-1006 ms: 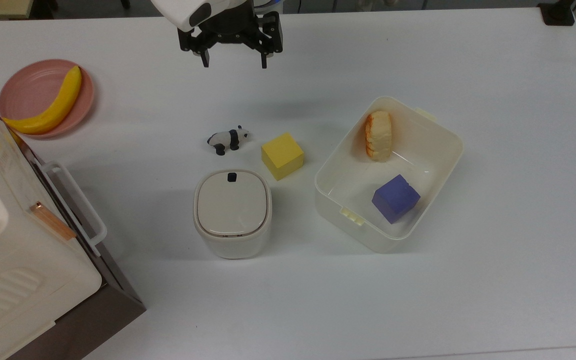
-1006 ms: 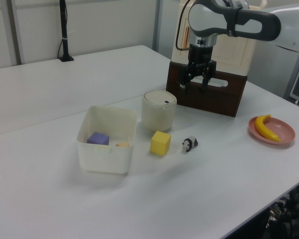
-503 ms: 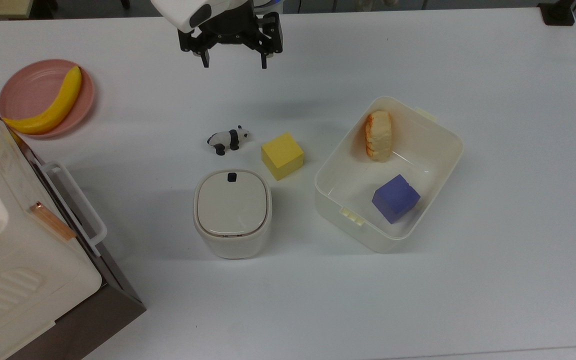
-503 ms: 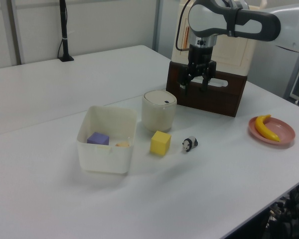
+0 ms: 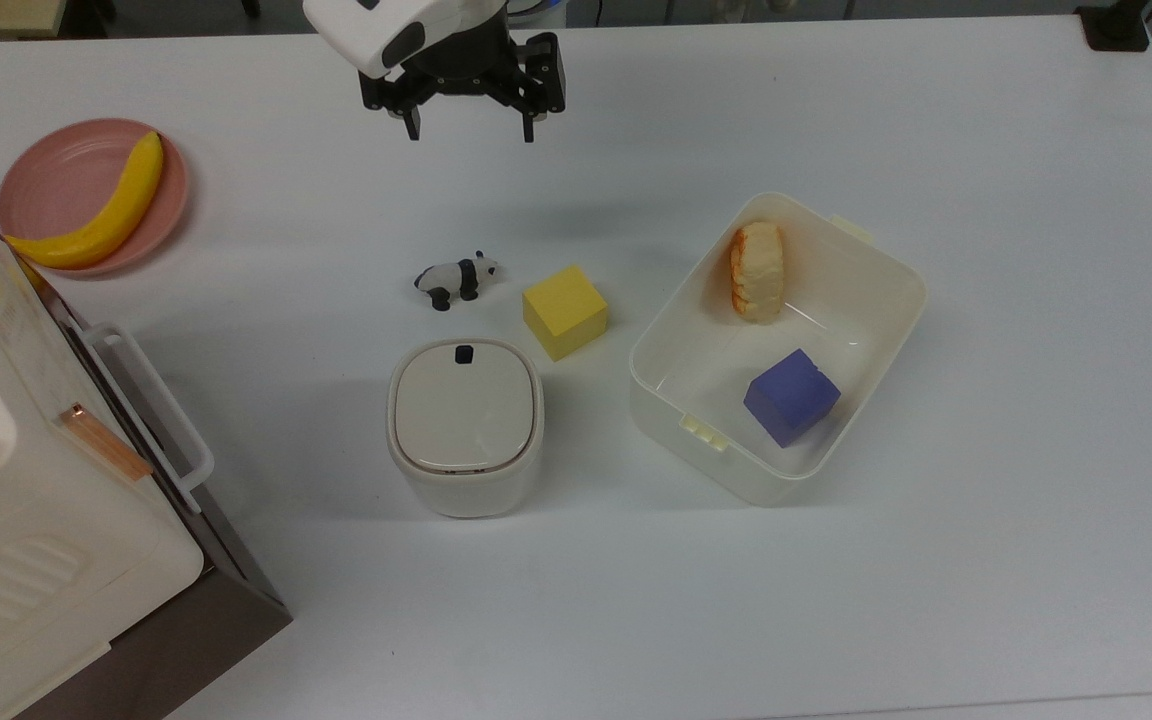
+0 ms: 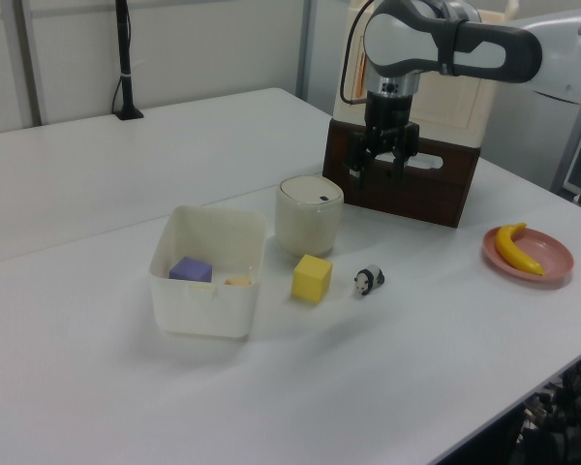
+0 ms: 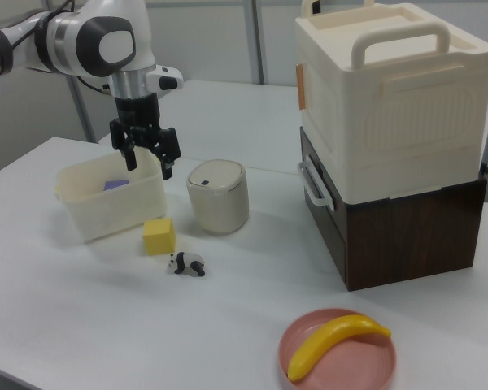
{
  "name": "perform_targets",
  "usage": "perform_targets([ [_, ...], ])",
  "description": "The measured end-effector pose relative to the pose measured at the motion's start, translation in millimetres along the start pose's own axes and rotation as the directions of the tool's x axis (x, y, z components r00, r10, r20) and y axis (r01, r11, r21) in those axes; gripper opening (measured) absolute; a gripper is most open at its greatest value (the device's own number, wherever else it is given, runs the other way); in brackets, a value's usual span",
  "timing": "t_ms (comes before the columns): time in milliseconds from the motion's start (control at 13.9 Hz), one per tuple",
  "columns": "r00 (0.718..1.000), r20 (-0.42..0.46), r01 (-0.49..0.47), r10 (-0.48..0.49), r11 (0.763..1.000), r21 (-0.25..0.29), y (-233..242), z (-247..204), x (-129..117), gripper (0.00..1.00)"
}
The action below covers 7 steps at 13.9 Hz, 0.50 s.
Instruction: Slide the drawer open
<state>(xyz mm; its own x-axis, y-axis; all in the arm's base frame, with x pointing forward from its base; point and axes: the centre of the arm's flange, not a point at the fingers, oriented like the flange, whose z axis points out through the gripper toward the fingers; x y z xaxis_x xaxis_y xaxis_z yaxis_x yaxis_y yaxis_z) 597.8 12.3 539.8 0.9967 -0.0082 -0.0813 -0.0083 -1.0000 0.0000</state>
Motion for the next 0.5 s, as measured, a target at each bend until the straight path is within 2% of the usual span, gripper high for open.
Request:
perform_targets([
  [503,1.0,0.018,0.004,-0.004,1.0,0.0,-1.3,8.7,-0.5,1.0],
])
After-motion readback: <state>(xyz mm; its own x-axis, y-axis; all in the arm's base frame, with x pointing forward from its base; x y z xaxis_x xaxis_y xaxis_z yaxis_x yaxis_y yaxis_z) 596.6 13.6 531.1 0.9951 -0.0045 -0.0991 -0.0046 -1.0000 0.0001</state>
